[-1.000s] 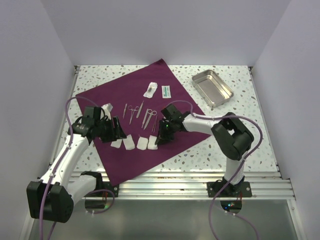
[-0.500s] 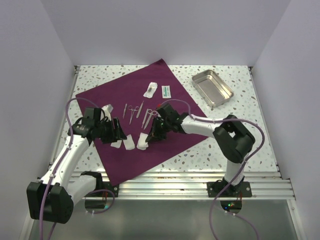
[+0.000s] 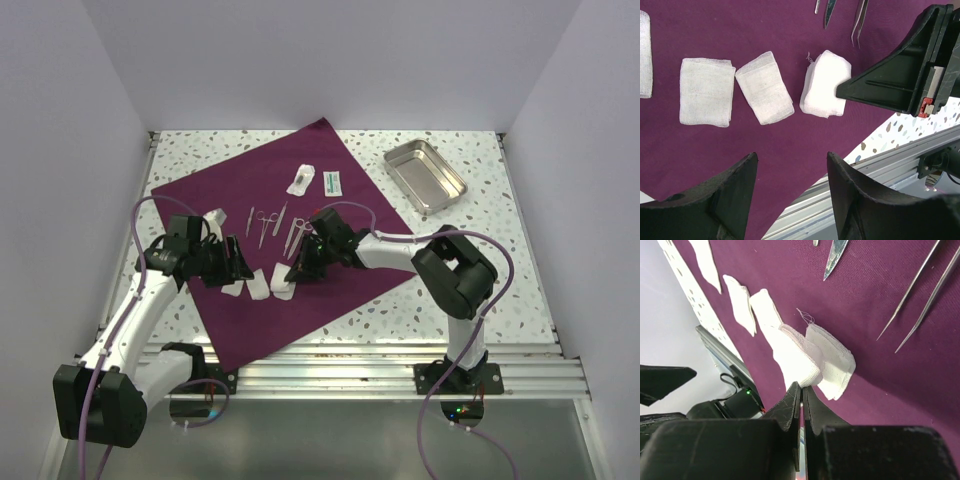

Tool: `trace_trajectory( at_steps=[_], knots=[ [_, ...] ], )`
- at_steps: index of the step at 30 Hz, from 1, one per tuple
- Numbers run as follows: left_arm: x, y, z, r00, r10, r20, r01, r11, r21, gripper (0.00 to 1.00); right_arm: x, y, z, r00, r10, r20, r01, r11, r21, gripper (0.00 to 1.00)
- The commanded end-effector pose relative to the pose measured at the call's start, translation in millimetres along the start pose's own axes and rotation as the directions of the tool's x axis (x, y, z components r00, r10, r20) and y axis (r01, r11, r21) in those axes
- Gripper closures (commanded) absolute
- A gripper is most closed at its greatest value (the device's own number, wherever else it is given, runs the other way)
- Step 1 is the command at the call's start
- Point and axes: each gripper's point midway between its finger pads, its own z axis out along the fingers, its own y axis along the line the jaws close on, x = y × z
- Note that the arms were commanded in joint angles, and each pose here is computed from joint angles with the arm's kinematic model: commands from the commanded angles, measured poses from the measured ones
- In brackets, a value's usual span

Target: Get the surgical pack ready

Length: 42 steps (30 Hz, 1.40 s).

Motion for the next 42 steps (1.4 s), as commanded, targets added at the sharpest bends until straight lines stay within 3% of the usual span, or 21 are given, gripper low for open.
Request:
trace_trajectory(
  at_steps=[1,17,22,29,31,42],
  knots=[
    [-1.1,-5.9,-2.7,0.999,0.043,0.01,-0.043,0.999,0.026,0.39,-8.2,12.3,4.7,1.0,-0.007,0.027,0.008,0.999,-0.033,1.0],
    [-0.3,-5.0,-1.0,0.998,0.058,0.005,-0.058,0.998,0.017,0.38,6.8,-17.4,11.3,1.0,0.001,-0.031,0.002,0.997,0.073,0.99],
    [0.2,-4.8,-0.7,0.998,0.056,0.005,-0.056,0.998,0.017,0.38,9.6,-20.4,10.9,0.999,-0.007,-0.041,0.01,0.997,0.082,0.94],
    [0.9,-4.2,1.1,0.999,0.052,0.005,-0.052,0.998,0.019,0.38,11.5,-14.1,-4.6,0.997,-0.064,-0.044,0.068,0.993,0.092,0.66],
    [1.5,-3.7,1.1,0.999,0.051,0.004,-0.051,0.999,0.017,0.38,14.8,-19.1,-7.4,0.996,-0.071,-0.048,0.075,0.992,0.099,0.63],
    [2.4,-4.0,1.6,0.999,0.045,-0.003,-0.045,0.999,0.02,0.39,12.0,-21.1,12.3,0.995,-0.074,-0.066,0.081,0.992,0.097,0.61]
  ],
)
